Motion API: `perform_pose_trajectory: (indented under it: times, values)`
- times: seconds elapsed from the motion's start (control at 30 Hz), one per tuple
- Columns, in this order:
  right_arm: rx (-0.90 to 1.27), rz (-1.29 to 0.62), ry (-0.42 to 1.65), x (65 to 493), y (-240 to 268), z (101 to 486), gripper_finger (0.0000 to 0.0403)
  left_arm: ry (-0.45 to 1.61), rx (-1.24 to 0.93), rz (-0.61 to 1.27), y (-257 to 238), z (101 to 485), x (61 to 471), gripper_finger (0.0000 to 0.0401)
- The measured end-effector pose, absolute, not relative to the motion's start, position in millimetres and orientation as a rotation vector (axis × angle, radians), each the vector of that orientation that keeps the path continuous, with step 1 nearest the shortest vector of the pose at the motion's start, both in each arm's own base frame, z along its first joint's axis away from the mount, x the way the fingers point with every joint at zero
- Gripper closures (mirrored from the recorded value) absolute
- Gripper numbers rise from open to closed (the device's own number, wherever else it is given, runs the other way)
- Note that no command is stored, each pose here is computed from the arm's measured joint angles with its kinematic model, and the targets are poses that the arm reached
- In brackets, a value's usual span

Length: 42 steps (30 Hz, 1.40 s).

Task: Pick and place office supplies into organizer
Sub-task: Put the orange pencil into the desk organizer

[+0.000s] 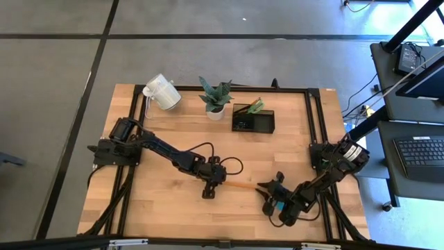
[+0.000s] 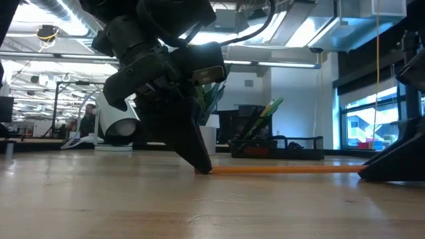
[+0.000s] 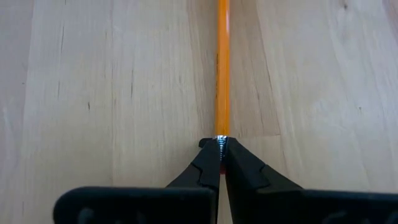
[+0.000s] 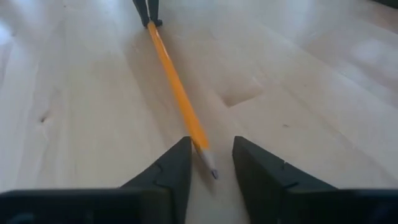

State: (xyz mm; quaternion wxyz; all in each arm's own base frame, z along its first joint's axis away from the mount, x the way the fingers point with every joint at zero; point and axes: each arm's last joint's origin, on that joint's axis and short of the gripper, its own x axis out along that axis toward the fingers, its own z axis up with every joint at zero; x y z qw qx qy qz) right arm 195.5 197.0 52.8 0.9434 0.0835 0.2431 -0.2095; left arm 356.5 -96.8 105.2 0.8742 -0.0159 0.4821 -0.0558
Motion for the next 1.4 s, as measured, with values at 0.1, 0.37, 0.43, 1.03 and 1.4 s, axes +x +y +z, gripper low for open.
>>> perform_pose_trajectory:
  times: [0.1, 0.37, 0.43, 1.03, 1.4]
  values:
    - [0.173, -0.43, 0.5, 196.7, 195.9, 52.8, 0.0298, 0.999, -0.033, -0.115, -97.1, 103.2, 357.7, 0.0398]
    - [0.139, -0.424, 0.508, 196.4, 195.5, 52.4, 0.0361, 0.977, -0.032, -0.104, -97.5, 99.8, 360.8, 0.0398]
    - [0.117, -0.417, 0.512, 196.7, 196.1, 52.8, 0.0365, 0.975, -0.028, -0.098, -97.5, 99.8, 360.8, 0.0398]
    - [0.141, -0.407, 0.505, 200.5, 196.7, 64.3, 0.0377, 0.953, 0.021, -0.041, -91.0, 150.4, 342.6, 0.0306]
    - [0.1, -0.504, 0.404, 220.3, 184.4, 85.5, 0.0377, 0.791, -0.058, 0.127, -95.6, 194.1, 331.3, 0.0272]
